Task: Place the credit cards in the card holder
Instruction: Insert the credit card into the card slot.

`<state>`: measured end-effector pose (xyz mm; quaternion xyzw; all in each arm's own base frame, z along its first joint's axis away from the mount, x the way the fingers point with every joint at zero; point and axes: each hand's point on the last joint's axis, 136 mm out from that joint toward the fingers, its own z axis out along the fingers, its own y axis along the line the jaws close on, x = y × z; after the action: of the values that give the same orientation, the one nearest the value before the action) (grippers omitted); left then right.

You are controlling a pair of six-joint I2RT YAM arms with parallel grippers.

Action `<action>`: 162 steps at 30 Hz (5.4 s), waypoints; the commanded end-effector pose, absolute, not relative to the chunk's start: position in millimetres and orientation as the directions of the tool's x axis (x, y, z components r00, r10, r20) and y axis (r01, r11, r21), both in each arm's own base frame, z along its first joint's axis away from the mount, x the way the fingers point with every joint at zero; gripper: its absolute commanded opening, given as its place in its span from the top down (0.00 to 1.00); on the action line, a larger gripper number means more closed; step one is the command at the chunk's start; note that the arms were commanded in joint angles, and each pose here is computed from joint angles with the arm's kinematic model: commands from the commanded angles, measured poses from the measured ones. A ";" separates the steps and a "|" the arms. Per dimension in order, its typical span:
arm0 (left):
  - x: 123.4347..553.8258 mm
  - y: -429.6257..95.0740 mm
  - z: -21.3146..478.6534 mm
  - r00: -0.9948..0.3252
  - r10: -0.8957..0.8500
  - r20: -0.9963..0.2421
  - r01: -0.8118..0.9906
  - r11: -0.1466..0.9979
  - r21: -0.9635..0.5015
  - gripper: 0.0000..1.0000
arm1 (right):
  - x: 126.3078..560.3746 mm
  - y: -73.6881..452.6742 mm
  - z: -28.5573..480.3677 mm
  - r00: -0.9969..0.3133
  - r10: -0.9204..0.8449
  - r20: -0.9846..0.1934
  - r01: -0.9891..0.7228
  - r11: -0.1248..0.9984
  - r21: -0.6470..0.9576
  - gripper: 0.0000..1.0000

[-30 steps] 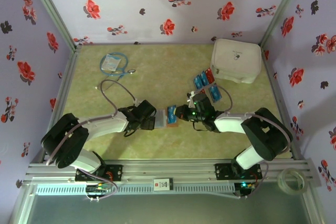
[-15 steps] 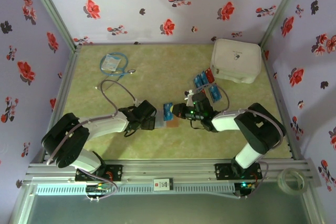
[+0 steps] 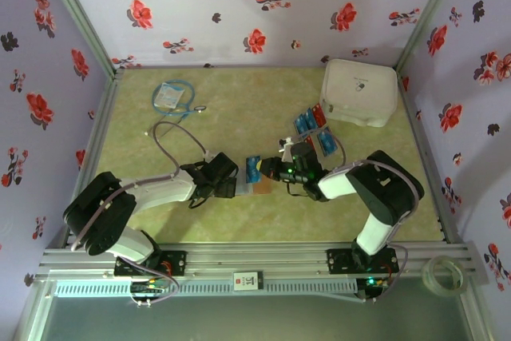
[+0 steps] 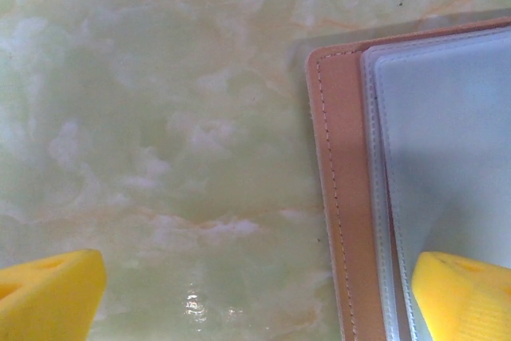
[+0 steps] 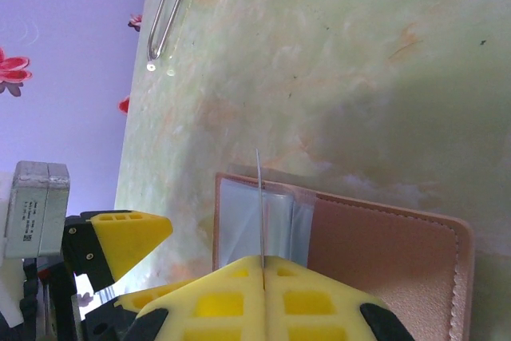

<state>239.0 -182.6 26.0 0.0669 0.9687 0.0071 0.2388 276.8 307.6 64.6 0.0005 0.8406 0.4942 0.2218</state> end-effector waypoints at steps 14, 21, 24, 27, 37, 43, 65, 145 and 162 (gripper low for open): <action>231.5 -165.6 13.0 -0.891 0.161 -0.424 0.114 0.985 0.132 0.00 | 272.4 314.7 51.9 -0.915 0.228 -0.334 -0.199 0.464 0.863 1.00; 231.2 -165.1 13.2 -0.891 0.158 -0.426 0.112 0.985 0.131 0.00 | 270.7 316.4 48.5 -0.919 0.227 -0.321 -0.192 0.455 0.870 1.00; 231.6 -165.6 13.8 -0.890 0.156 -0.428 0.110 0.986 0.129 0.00 | 270.3 317.4 48.4 -0.920 0.225 -0.319 -0.192 0.451 0.871 1.00; 231.0 -164.8 13.4 -0.891 0.156 -0.427 0.110 0.985 0.130 0.00 | 269.2 317.7 47.3 -0.922 0.222 -0.316 -0.190 0.451 0.872 1.00; 230.8 -164.8 13.0 -0.891 0.156 -0.426 0.111 0.985 0.130 0.00 | 264.5 316.9 40.4 -0.928 0.213 -0.304 -0.180 0.458 0.871 1.00; 231.0 -164.8 13.2 -0.891 0.157 -0.426 0.111 0.985 0.131 0.00 | 259.7 315.2 35.2 -0.932 0.212 -0.293 -0.171 0.458 0.872 1.00; 230.9 -165.0 13.0 -0.891 0.153 -0.426 0.108 0.986 0.128 0.00 | 246.9 315.0 24.9 -0.944 0.191 -0.269 -0.157 0.455 0.877 1.00; 245.7 -147.4 41.5 -0.873 0.046 -0.485 0.019 0.998 0.061 0.00 | 272.4 329.1 80.9 -0.918 -0.020 -0.396 -0.304 0.677 0.670 0.28; 235.4 -127.5 27.6 -0.896 0.018 -0.444 -0.047 0.990 0.135 0.00 | 275.7 290.4 50.4 -0.919 -0.172 -0.354 -0.307 0.877 0.370 0.86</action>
<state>239.2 -145.1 33.6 0.0133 0.9710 0.0359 0.2360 280.8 298.7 62.9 -0.1070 0.9443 0.2583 0.1733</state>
